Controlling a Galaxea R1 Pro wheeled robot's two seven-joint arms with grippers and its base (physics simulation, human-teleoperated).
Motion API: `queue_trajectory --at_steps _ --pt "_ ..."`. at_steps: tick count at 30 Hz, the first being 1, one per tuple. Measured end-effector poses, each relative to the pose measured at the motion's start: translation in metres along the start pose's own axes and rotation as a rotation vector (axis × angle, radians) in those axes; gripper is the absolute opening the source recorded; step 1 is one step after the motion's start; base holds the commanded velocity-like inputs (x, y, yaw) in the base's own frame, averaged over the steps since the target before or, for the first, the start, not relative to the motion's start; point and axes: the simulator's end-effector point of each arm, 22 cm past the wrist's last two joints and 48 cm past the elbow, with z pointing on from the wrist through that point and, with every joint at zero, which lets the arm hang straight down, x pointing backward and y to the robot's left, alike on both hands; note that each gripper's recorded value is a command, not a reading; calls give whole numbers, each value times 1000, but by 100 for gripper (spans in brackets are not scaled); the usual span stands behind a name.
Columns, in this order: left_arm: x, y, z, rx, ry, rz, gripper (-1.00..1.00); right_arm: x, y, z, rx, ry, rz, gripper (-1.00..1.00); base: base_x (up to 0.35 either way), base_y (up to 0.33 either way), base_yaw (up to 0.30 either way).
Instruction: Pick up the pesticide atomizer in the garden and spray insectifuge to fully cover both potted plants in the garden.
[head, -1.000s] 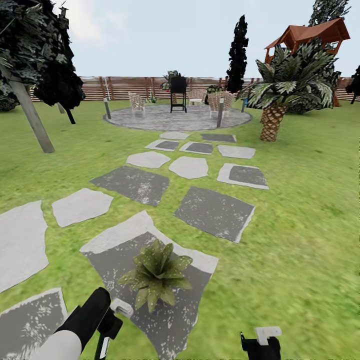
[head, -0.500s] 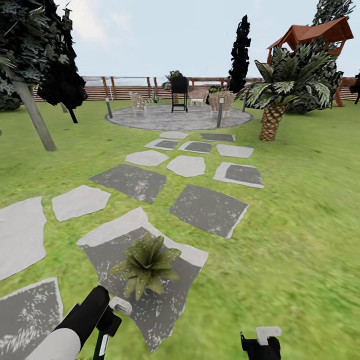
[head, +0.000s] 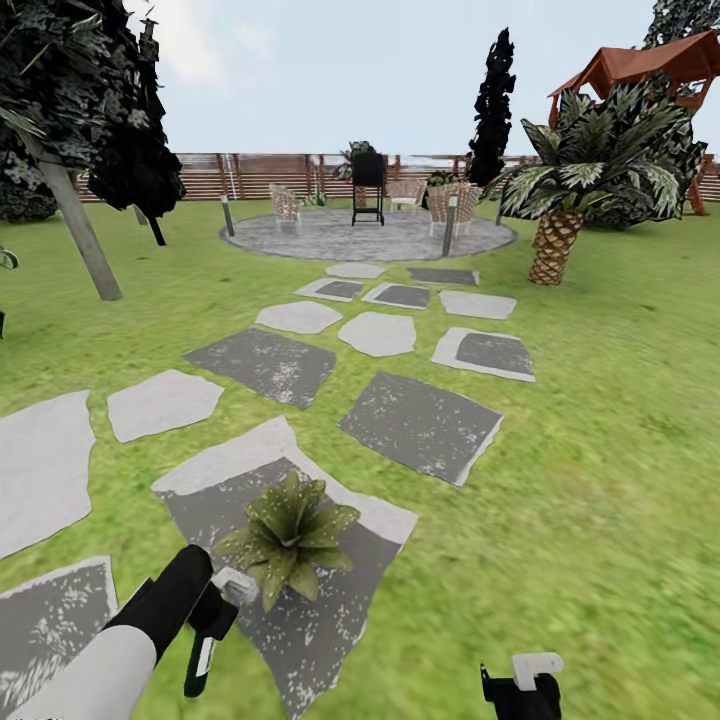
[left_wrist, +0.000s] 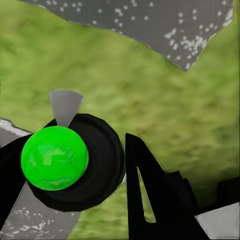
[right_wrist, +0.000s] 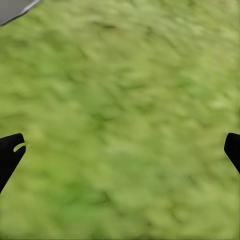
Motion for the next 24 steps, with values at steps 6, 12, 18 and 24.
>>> queue_trajectory --at_steps 6,12,18,24 --pt "13 -26 3 48 73 148 -100 0 -1 0 2 0 0 100 0 0 0" --pt "19 -36 1 59 119 119 -100 -1 -1 0 2 -1 1 100 0 -133 33" --pt "17 -36 -1 58 119 115 -100 0 0 0 2 -1 2 100 44 -267 253" --pt "15 -36 -1 59 115 112 -100 0 1 0 1 0 2 100 186 -234 243"
